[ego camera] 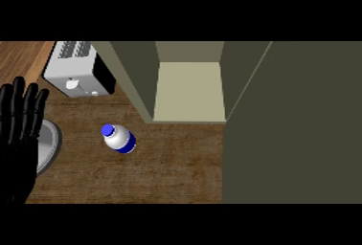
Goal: Pick up the bottled water, place it into the cabinet and close the cabinet
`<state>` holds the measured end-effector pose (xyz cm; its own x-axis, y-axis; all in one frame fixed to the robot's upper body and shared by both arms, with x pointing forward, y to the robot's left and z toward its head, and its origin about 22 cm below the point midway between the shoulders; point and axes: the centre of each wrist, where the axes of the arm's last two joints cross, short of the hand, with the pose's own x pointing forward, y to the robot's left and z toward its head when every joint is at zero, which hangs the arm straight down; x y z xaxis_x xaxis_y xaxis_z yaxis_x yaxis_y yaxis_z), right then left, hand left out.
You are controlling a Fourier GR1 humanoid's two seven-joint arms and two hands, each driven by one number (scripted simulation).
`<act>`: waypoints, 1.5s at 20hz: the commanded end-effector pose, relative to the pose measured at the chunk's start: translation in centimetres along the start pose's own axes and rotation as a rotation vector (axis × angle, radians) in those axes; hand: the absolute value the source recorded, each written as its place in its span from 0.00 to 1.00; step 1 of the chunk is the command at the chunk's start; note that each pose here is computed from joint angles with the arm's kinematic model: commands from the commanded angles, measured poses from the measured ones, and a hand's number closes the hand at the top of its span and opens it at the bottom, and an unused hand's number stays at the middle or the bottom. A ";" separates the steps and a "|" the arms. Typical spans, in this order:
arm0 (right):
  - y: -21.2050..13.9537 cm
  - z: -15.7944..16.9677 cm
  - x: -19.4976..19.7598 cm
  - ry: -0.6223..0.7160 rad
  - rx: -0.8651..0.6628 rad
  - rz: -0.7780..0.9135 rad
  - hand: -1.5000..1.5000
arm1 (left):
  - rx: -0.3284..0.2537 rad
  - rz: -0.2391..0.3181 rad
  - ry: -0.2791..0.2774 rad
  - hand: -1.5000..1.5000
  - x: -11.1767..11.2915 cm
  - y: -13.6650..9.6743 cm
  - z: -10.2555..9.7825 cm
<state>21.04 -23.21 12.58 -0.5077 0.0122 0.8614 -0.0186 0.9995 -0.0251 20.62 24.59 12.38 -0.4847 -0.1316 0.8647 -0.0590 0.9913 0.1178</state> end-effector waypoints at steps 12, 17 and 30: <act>0.1 5.8 5.3 0.195 0.155 -0.147 0.00 | 0.136 0.249 0.261 0.00 2.3 -11.9 1.1; -0.7 7.0 8.2 0.200 0.132 -0.141 0.00 | 0.129 0.268 0.243 0.00 5.7 -14.3 2.2; -1.2 7.6 10.6 0.194 0.150 -0.151 0.00 | 0.150 0.243 0.236 0.00 8.5 -15.8 3.4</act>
<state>12.35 -25.44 14.32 -0.2643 -0.0220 0.9642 -0.1537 0.9879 -0.0196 14.86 8.54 16.04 -0.2841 0.1163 0.9517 -0.0995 0.9837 -0.1500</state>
